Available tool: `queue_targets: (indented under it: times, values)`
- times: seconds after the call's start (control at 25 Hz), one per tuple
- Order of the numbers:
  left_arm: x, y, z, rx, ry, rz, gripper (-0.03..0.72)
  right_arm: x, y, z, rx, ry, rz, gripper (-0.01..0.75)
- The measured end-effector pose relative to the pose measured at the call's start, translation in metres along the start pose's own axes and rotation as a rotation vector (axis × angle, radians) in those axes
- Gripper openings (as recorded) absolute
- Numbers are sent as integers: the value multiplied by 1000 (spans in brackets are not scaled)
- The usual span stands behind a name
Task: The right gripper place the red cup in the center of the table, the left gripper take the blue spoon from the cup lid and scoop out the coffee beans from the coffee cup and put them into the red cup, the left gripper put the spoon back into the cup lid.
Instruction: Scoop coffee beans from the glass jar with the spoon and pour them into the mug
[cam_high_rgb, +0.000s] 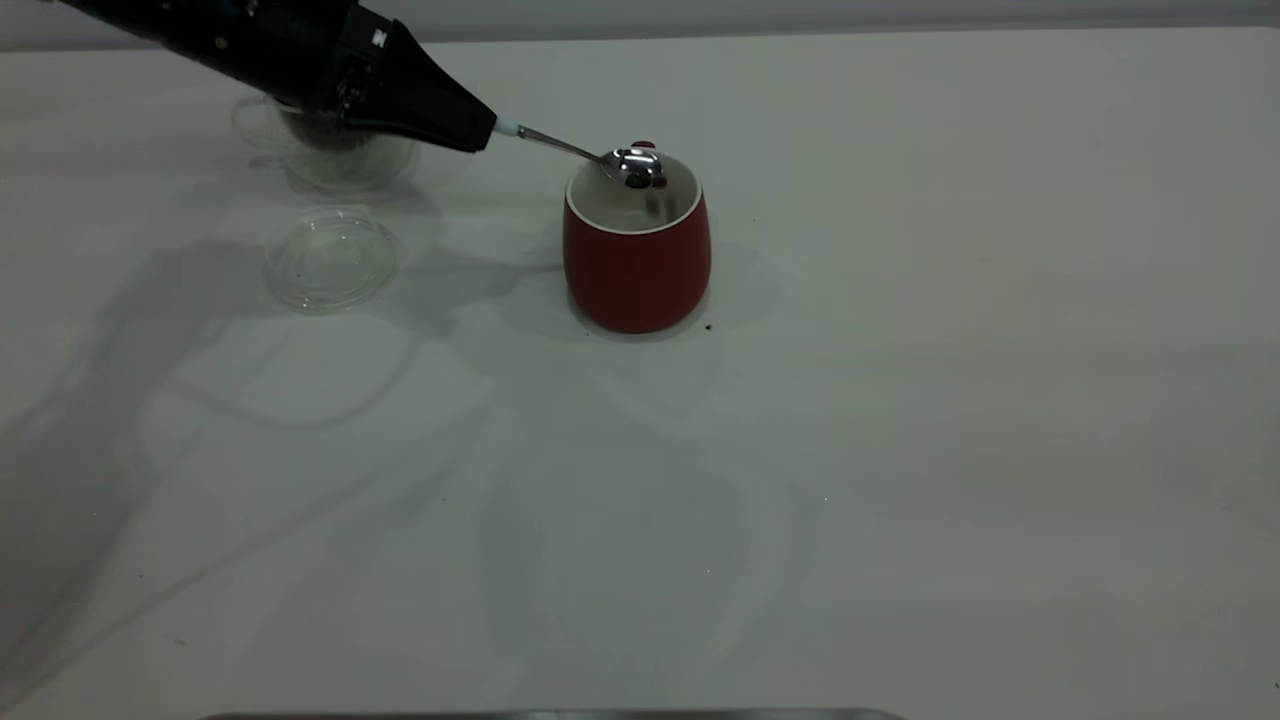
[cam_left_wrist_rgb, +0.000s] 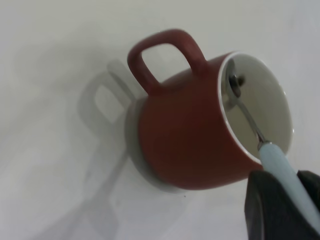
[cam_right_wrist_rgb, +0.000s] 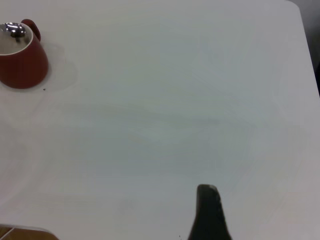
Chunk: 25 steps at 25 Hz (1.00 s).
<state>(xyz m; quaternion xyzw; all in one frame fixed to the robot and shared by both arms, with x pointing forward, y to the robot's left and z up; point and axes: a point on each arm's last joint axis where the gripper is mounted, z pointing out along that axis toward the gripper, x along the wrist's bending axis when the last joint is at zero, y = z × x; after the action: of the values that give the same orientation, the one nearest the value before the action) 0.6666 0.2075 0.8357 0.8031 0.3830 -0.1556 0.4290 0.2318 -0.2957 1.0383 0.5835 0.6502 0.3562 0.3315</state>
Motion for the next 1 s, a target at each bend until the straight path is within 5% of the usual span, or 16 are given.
queue_targets:
  times: [1.0]
  values:
    - [-11, 11, -8, 85, 103, 173, 119, 0, 0, 0, 0, 0, 0, 586]
